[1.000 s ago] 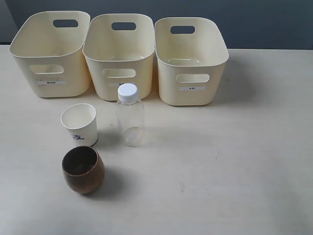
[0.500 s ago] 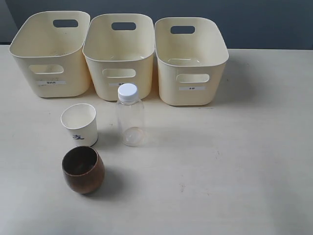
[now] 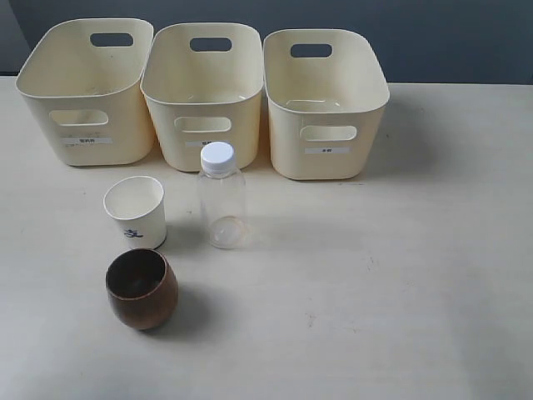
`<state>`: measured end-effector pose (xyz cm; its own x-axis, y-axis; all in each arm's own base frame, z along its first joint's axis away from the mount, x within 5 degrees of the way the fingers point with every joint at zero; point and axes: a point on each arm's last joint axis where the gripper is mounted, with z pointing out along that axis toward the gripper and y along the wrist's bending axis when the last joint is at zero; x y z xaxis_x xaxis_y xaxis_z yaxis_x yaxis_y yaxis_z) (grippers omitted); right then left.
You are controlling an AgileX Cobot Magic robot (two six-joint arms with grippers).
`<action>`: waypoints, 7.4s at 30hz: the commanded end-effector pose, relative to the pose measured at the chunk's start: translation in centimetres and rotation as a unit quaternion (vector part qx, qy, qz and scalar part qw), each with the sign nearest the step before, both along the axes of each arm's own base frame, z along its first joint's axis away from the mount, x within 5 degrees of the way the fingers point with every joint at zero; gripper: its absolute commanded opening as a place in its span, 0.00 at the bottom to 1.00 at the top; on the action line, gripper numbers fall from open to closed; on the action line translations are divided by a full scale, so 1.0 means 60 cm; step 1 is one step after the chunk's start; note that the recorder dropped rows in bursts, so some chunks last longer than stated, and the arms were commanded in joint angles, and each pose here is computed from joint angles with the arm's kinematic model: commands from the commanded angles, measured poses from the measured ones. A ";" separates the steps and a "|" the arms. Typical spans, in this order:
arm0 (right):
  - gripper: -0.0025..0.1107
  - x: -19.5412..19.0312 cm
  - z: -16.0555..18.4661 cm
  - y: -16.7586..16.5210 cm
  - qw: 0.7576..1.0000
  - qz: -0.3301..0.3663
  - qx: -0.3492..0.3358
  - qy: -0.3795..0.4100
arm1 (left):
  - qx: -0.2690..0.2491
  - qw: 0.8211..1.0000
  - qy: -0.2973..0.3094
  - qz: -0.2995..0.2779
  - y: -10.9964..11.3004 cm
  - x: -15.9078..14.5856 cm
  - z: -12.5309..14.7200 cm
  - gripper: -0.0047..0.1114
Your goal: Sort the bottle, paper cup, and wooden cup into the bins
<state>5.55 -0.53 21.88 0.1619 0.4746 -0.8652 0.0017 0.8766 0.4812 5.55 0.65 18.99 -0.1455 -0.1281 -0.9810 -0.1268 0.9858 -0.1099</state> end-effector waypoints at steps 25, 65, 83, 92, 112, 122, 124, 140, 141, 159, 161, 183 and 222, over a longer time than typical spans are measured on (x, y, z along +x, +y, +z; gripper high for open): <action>0.01 0.133 0.293 0.056 0.941 0.161 -0.277 0.113 | 0.001 1.000 -0.008 -0.002 0.000 -0.001 0.004 0.04; 0.74 0.356 0.031 0.453 0.766 0.465 -0.373 0.240 | 0.001 1.000 -0.008 -0.002 0.000 -0.001 0.004 0.04; 0.74 0.363 0.015 0.456 0.767 0.459 -0.376 0.246 | 0.001 1.000 -0.008 -0.002 0.000 -0.001 0.004 0.04; 0.74 0.368 -0.006 0.460 0.761 0.459 -0.378 0.259 | 0.001 1.000 -0.008 -0.002 0.000 -0.001 0.004 0.04; 0.05 0.378 -0.022 0.462 0.770 0.442 -0.381 0.258 | 0.001 1.000 -0.008 -0.002 0.000 -0.001 0.004 0.04; 0.01 0.368 0.024 0.461 0.788 0.434 -0.380 0.215 | 0.001 1.000 -0.008 -0.002 0.000 -0.001 0.004 0.04; 0.01 0.358 0.046 0.466 0.798 0.431 -0.378 0.189 | 0.001 1.000 -0.008 -0.002 0.000 -0.001 0.004 0.04; 0.01 0.339 0.228 0.568 0.828 0.445 -0.342 0.009 | 0.001 1.000 -0.008 -0.002 0.000 -0.001 0.004 0.04; 0.01 0.344 0.229 0.576 0.829 0.444 -0.341 0.005 | 0.001 1.000 -0.008 -0.002 0.000 -0.001 0.004 0.04; 0.01 0.511 0.113 0.680 0.828 0.425 -0.364 0.021 | 0.001 1.000 -0.008 -0.002 0.000 -0.001 0.004 0.04; 0.01 0.525 0.098 0.678 0.829 0.423 -0.366 0.029 | 0.001 1.000 -0.008 -0.002 0.000 -0.001 0.004 0.04; 0.01 0.575 0.023 0.675 0.820 0.427 -0.375 0.071 | 0.001 1.000 -0.008 -0.002 0.000 -0.001 0.004 0.04; 0.46 0.575 0.023 0.675 0.821 0.425 -0.375 0.069 | 0.001 1.000 -0.008 -0.002 0.000 -0.001 0.004 0.04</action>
<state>39.75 40.20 23.07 -0.0801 -0.3207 -0.9438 -0.7643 0.6275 -0.1484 5.55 0.65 18.99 -0.1455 -0.1281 -0.9810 -0.1268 0.9858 -0.1099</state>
